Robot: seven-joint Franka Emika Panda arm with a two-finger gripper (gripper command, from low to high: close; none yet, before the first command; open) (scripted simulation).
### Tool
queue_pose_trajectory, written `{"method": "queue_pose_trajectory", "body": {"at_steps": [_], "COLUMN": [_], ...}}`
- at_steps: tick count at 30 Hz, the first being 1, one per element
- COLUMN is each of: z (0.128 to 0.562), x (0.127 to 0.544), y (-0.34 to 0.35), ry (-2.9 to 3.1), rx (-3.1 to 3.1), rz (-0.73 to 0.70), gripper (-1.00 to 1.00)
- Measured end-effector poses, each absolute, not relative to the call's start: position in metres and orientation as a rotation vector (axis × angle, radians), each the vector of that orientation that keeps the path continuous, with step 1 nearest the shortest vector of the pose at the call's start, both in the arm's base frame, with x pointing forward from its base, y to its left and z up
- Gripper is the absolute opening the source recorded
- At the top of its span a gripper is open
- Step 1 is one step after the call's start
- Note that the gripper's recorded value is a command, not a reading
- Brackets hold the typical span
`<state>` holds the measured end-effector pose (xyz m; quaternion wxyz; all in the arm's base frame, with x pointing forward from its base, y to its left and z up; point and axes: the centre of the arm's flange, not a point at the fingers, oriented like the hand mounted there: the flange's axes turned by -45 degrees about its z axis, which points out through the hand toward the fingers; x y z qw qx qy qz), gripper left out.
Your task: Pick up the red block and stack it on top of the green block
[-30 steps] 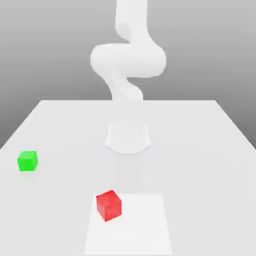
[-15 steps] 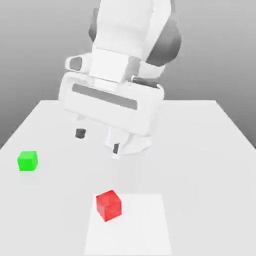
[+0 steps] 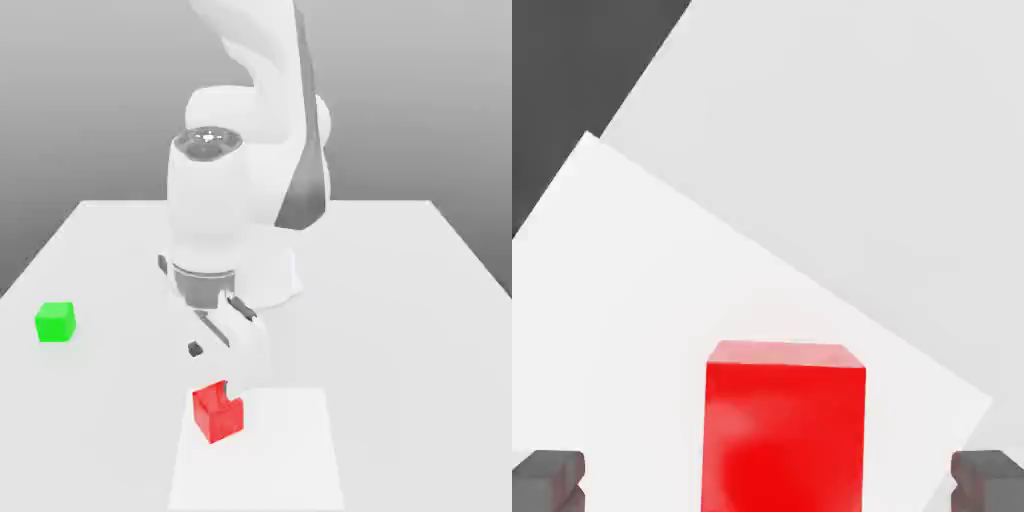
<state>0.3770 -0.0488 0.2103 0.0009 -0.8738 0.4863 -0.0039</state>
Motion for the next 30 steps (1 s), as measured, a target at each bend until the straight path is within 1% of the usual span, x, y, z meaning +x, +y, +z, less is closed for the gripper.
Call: {"method": "queue_pose_trajectory", "body": {"at_steps": [9,19,20,26,30], "z": [0.192,0.148,0.144,0.142,0.157], "x": [0.385,0.376,0.374,0.373,0.379], "y": [-0.051,-0.051,-0.051,-0.050,-0.050], "ry": [1.540,1.540,1.540,1.539,1.541], "rx": [-2.722,-2.733,-2.736,-2.736,-2.729], "rz": [-0.027,-0.006,-0.003,-0.005,-0.016], "gripper": [0.00,0.00,-1.00,-1.00,-1.00]}}
